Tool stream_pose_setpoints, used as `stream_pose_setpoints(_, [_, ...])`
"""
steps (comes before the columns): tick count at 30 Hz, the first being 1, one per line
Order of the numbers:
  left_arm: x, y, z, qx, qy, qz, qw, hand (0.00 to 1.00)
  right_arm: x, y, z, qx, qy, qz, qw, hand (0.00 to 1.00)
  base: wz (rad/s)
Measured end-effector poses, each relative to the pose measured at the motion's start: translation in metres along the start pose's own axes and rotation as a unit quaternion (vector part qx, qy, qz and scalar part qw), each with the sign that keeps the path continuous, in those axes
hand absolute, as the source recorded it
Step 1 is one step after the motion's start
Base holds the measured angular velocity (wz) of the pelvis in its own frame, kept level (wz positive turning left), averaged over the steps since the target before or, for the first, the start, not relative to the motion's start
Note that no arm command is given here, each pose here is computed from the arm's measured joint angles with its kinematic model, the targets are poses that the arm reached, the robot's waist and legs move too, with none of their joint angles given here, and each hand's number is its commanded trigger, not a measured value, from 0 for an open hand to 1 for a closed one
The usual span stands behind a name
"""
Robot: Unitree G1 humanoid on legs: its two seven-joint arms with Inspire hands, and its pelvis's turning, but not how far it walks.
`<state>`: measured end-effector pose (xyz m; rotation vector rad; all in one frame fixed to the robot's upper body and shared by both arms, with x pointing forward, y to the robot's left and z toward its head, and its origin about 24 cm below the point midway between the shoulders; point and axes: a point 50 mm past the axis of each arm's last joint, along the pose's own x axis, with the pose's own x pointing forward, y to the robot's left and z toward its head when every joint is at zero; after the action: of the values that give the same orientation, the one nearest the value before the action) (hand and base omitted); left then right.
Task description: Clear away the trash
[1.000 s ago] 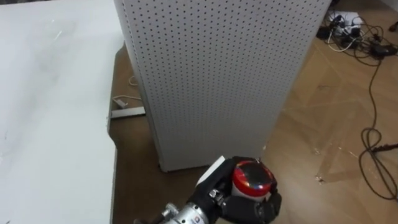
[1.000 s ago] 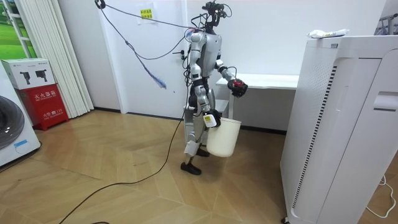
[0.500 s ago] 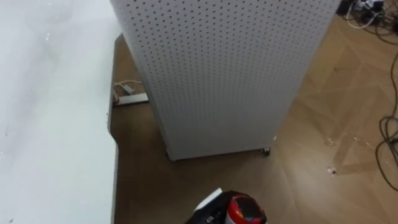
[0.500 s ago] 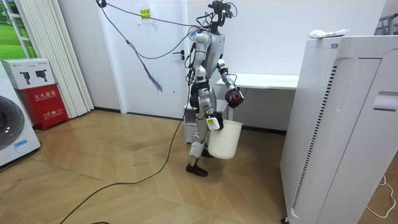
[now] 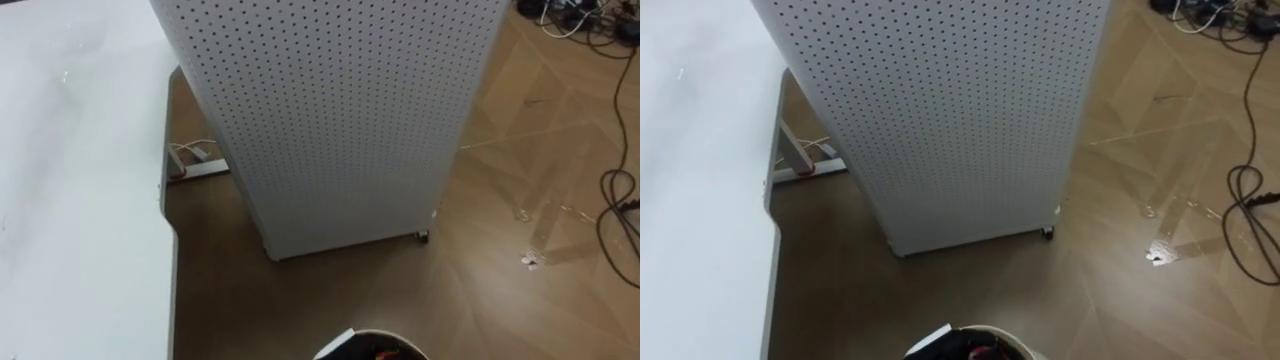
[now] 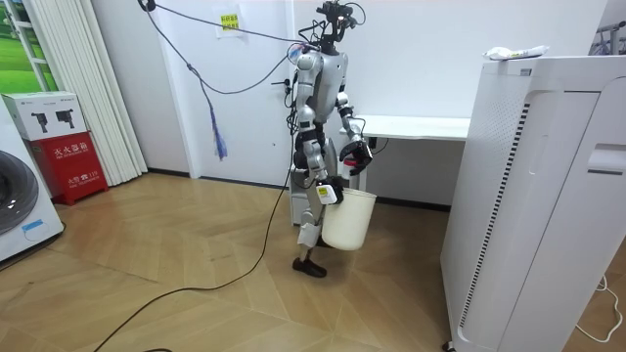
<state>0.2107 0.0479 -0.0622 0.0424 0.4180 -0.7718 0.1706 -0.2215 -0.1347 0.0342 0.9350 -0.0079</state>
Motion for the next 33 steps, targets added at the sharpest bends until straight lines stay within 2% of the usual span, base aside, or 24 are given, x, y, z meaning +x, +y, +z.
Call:
stream_pose_setpoints(12, [-0.004,-0.005,-0.008,-0.005,0.01,-0.009,1.0,0.0,-0.001,-0.001,-0.002,-0.008,0.005,-0.003,1.0,1.0,0.0])
stream_pose_setpoints(23, [-0.006,-0.001,-0.009,0.01,0.014,-0.006,1.0,0.0,-0.002,0.004,-0.01,-0.002,0.012,0.013,1.0,1.0,0.0])
stream_pose_setpoints(28, [-0.013,0.007,-0.016,0.045,0.034,0.0,0.998,0.0,-0.006,-0.001,-0.022,0.015,0.025,0.004,1.0,1.0,-0.01])
stream_pose_setpoints(33, [-0.024,0.014,-0.039,0.058,0.085,0.01,0.995,0.0,-0.012,-0.006,-0.036,0.043,0.038,-0.01,0.998,1.0,-0.08])
